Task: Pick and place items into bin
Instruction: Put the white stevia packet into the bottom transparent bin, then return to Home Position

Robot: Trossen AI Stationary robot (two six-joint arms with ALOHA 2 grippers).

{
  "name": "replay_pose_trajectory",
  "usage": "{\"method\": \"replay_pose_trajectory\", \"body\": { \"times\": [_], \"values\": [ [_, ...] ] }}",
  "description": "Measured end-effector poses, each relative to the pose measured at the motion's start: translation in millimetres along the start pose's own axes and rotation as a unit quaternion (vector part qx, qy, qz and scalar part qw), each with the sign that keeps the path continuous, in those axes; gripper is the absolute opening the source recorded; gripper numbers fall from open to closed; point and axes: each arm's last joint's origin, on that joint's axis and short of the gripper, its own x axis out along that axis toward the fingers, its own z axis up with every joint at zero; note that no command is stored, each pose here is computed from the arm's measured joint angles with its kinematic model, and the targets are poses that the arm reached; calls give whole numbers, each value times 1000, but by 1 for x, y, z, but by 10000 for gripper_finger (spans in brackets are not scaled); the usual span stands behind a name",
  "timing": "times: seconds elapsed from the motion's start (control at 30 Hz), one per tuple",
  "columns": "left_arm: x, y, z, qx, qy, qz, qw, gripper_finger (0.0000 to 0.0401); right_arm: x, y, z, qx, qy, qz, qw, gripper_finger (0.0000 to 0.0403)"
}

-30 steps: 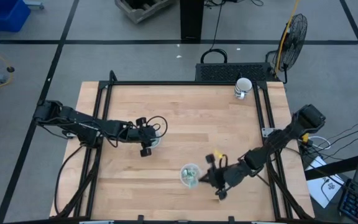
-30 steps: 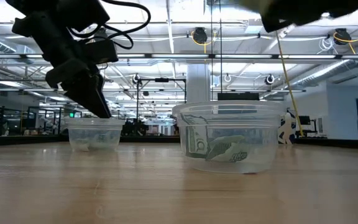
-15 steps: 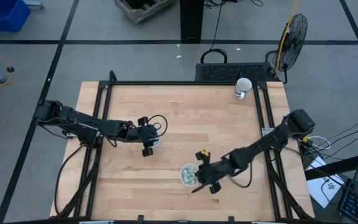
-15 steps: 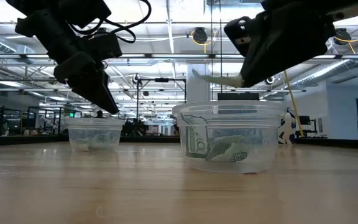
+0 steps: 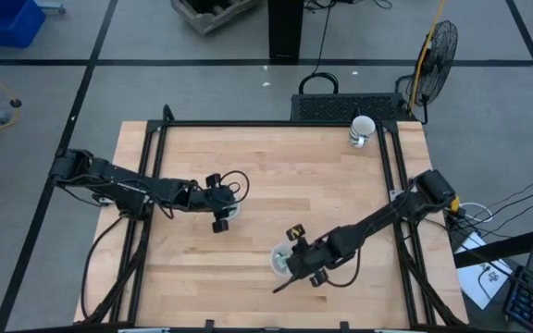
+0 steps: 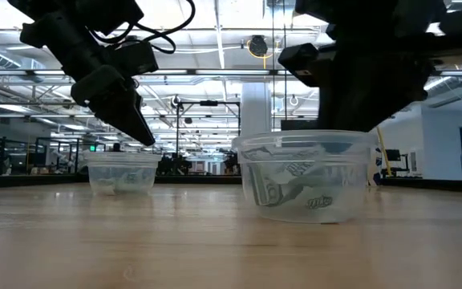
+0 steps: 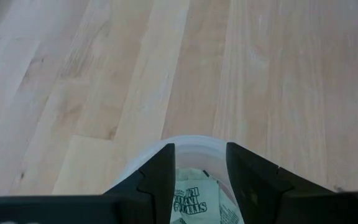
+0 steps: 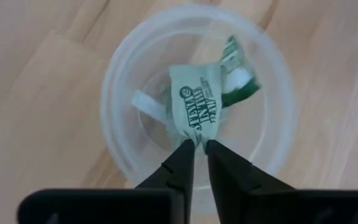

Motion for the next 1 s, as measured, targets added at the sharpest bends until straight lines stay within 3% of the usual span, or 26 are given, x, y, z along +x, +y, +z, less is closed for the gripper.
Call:
{"method": "replay_pose_trajectory", "body": {
  "times": [0.4,0.53,0.6,0.8,1.0],
  "values": [
    [-4,-2,7,-2,-11,-21,1000,150,-21,-10,4,7,-31,-9,999,117],
    [-22,-1,28,16,-44,-42,998,150,-50,-17,1,-57,-41,-24,997,120],
    [-35,1,38,45,-52,-41,997,150,-71,-23,-2,-56,-46,-65,995,120],
    [-90,15,67,67,-97,-23,993,150,-144,-46,-21,33,-91,-211,973,112],
    [-148,33,74,43,-157,37,986,150,-211,-58,-60,129,-149,-217,956,111]
  ]
}}
